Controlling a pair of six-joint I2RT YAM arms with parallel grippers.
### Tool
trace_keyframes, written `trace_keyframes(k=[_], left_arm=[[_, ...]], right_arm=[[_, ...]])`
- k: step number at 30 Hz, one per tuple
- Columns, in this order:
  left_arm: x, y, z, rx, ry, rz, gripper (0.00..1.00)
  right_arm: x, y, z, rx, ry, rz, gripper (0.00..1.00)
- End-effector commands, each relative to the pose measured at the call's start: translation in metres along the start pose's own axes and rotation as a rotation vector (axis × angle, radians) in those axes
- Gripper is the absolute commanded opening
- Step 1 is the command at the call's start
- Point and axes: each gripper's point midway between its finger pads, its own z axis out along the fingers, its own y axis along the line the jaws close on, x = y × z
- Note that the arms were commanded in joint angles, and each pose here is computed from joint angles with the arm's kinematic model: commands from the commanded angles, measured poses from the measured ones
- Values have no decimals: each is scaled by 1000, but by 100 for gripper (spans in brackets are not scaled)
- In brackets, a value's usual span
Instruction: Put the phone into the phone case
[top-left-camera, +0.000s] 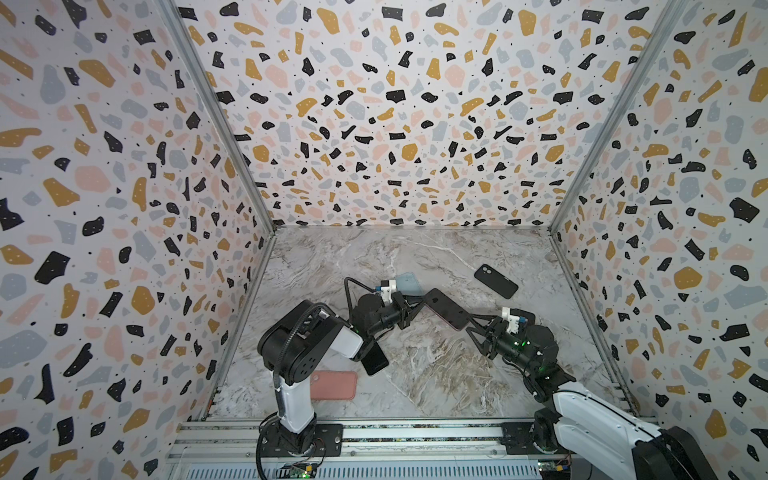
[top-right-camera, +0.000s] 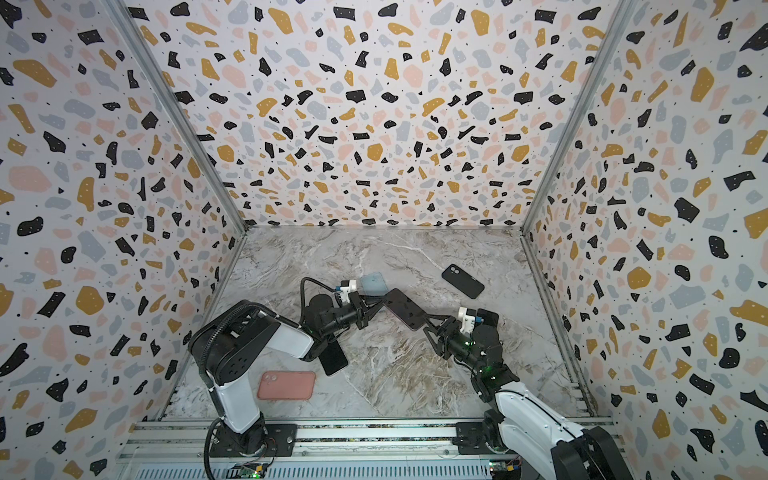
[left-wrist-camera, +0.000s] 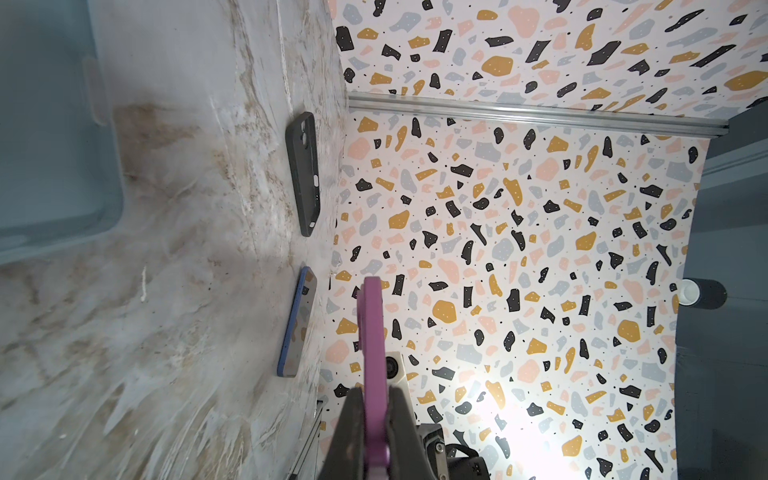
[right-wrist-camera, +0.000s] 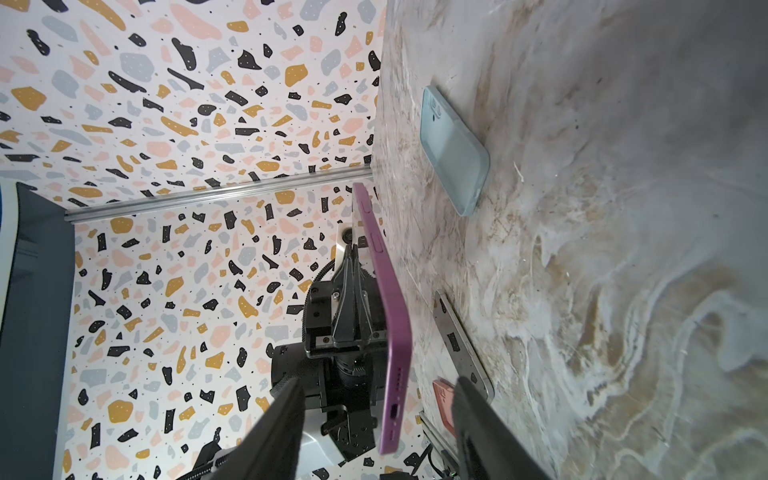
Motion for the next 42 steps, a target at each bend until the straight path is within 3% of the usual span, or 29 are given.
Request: trace_keyframes(k=[1, 6, 12, 25, 33, 34, 37, 40, 42], left_arm=[[5, -45, 4, 162, 23, 46, 0], [8, -44, 5, 167, 29, 38, 0], [11, -45, 5, 183, 39, 26, 0], [13, -44, 5, 183, 47, 15, 0], [15, -43, 5, 175, 54, 24, 0], [16, -44, 5, 177, 57, 32, 5], [16, -40, 5, 147, 63, 67, 37], [7, -26, 5, 56, 55, 121, 53], [-3, -16, 6, -27, 49, 177, 58]], right_arm=[[-1, 21, 1, -80, -1, -33, 50], [-3, 18, 2, -78, -8, -37, 35], [-5, 18, 3, -80, -18, -38, 25], [-4, 20, 4, -89, -11, -42, 8], [-5, 21, 2, -88, -21, -39, 3], [-6, 21, 1, -88, -26, -39, 3], [-10, 19, -1, -75, -44, -36, 1], [-13, 17, -1, -51, -53, -43, 0], [-14, 19, 0, -38, -47, -68, 0]])
